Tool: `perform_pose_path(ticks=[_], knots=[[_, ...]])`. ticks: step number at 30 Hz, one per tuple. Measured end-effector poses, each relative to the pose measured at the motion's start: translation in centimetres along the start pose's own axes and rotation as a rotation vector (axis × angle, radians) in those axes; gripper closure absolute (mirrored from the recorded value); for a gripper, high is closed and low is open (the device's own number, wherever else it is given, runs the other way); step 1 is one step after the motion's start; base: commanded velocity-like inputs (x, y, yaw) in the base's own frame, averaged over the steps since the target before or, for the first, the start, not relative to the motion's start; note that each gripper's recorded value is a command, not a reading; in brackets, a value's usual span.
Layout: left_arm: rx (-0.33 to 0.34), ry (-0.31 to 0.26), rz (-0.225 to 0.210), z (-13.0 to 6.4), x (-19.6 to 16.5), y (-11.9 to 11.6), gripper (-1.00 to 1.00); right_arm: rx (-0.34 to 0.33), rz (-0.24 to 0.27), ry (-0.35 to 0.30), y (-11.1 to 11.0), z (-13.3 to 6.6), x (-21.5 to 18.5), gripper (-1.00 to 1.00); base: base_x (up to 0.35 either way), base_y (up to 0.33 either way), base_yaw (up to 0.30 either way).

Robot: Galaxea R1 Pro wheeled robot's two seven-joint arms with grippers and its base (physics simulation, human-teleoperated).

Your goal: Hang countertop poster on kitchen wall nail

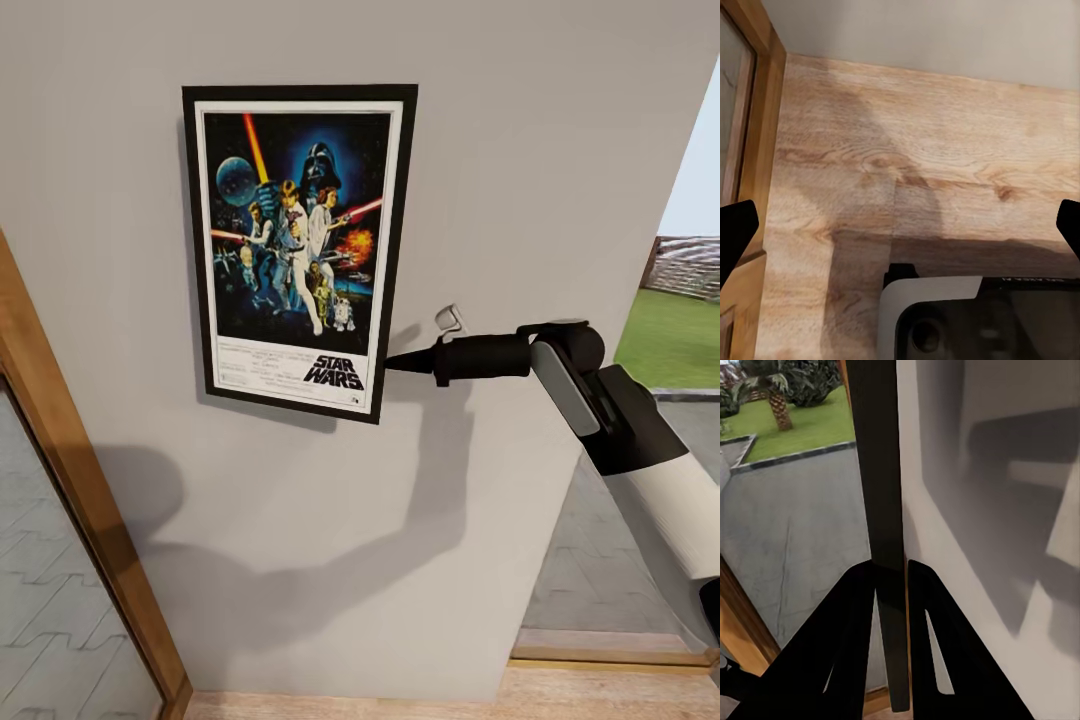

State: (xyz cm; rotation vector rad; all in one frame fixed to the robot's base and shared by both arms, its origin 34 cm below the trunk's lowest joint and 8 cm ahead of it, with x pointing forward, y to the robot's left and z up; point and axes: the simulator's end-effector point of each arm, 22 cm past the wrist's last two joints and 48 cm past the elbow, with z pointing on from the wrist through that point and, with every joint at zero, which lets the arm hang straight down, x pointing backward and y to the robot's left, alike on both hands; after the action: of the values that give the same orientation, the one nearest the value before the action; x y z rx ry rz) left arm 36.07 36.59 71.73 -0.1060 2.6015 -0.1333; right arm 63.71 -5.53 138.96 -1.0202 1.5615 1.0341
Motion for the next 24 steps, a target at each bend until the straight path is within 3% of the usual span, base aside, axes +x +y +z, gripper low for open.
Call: perform_pose_path(ticks=[24], knots=[[0.006, -0.004, -0.008, 0.03, -0.13, -0.30, -1.00, 0.007, -0.001, -0.002, -0.19, -0.18, -0.10, 1.00, 0.036, 0.000, 0.000]])
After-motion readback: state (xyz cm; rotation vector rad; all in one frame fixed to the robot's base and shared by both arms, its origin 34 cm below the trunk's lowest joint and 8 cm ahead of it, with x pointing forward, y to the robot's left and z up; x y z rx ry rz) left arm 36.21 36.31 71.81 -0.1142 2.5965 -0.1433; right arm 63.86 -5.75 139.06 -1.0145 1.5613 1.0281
